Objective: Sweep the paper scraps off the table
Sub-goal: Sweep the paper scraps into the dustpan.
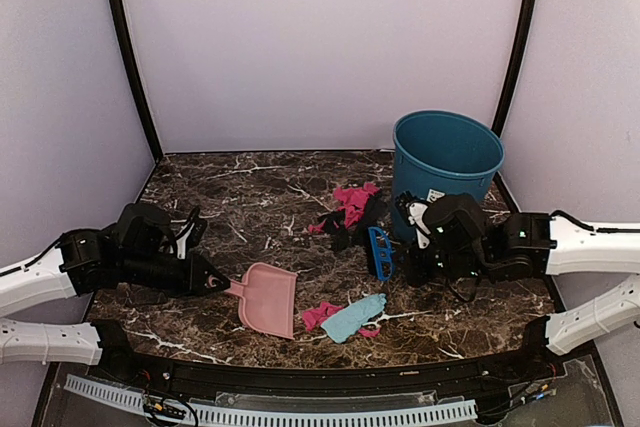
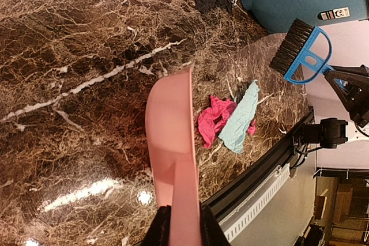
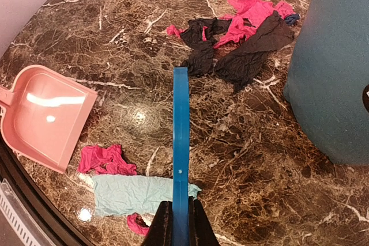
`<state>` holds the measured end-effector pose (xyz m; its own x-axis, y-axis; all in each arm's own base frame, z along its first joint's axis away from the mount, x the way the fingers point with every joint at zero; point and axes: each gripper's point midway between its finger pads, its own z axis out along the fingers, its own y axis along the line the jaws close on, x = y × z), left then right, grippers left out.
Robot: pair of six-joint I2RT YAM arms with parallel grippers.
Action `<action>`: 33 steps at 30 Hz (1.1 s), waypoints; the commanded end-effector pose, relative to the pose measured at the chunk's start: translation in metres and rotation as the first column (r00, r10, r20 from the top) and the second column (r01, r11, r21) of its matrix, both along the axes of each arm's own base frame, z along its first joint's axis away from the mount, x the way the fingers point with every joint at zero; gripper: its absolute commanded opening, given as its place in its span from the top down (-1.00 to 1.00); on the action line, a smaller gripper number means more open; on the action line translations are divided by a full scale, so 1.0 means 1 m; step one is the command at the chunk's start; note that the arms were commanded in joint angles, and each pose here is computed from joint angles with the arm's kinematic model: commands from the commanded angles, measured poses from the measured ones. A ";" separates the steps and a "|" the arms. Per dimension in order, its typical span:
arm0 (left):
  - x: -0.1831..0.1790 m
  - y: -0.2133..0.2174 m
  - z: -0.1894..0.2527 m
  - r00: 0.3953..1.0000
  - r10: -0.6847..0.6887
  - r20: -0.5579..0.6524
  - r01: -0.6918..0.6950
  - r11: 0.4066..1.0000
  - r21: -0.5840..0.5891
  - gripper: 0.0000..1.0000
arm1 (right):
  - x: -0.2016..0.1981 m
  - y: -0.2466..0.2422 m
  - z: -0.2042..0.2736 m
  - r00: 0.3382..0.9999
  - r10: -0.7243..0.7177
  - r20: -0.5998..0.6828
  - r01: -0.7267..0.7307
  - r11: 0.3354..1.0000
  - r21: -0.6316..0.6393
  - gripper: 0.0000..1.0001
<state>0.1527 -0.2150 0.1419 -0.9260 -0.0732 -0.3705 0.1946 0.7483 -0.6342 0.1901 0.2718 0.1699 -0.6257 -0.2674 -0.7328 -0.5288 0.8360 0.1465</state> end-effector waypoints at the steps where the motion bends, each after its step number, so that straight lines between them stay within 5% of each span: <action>1: -0.003 -0.001 -0.002 1.000 -0.008 -0.004 0.007 1.000 -0.016 1.00 | 0.001 -0.007 -0.009 0.999 -0.048 -0.004 0.048 0.998 -0.029 1.00; 19: 0.006 -0.011 -0.018 0.998 0.014 -0.061 -0.013 1.000 0.016 1.00 | -0.042 -0.035 -0.056 0.975 -0.106 -0.194 0.063 0.974 -0.217 1.00; 33: 0.007 -0.012 -0.021 0.998 0.007 -0.067 -0.005 1.000 0.025 1.00 | -0.047 -0.058 -0.015 0.966 -0.167 -0.196 0.128 0.971 -0.201 1.00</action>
<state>0.1608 -0.2292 0.1233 -0.9476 -0.0861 -0.3076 0.1411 0.7513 -0.6448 0.1476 0.2257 0.1515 -0.7820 -0.2806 -0.5566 -0.4027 0.9090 0.1075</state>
